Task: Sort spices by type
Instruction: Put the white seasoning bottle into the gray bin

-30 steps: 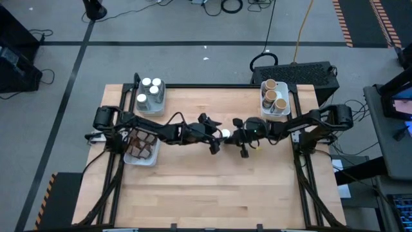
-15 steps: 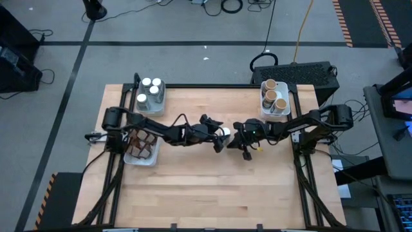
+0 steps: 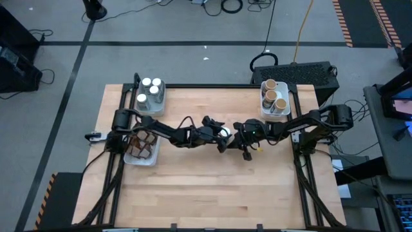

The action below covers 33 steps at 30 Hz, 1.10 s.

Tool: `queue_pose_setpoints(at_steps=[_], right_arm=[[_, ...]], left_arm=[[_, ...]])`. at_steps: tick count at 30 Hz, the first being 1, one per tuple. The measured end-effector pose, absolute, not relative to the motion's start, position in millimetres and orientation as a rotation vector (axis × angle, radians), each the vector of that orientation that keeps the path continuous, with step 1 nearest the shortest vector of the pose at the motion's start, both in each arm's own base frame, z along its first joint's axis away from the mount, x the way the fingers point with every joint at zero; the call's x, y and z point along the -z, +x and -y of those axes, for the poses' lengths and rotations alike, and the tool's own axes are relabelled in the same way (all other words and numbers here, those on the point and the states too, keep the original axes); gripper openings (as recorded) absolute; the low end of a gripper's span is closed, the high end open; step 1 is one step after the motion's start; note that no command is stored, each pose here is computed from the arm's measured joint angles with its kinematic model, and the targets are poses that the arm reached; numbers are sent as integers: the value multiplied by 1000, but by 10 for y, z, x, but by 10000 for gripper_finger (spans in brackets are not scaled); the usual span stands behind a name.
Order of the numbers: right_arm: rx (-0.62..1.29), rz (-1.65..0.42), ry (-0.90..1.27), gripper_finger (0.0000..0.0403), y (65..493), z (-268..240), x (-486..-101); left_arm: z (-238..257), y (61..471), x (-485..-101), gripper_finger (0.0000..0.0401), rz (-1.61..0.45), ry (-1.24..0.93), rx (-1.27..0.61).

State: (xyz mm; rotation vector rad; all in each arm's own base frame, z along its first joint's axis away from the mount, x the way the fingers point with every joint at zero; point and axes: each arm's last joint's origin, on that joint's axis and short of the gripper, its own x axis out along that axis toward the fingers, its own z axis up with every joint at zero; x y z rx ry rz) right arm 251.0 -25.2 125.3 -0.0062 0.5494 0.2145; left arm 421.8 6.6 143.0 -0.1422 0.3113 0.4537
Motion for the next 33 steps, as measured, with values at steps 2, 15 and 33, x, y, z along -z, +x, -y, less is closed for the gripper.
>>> queue_pose_setpoints(at_steps=[2, 15, 33], right_arm=[[-214, -558, -1, 0, 2506, 251, -1246], [-210, -572, 19, 0, 2499, 250, -1236], [-211, -615, 31, 0, 2475, 247, -1202]], left_arm=[[-69, 4226, -1421, 331, -309, -140, -466], [-70, 4220, -1403, 236, -324, -134, -471], [-249, 3753, -2445, 211, -348, -21, -570]])
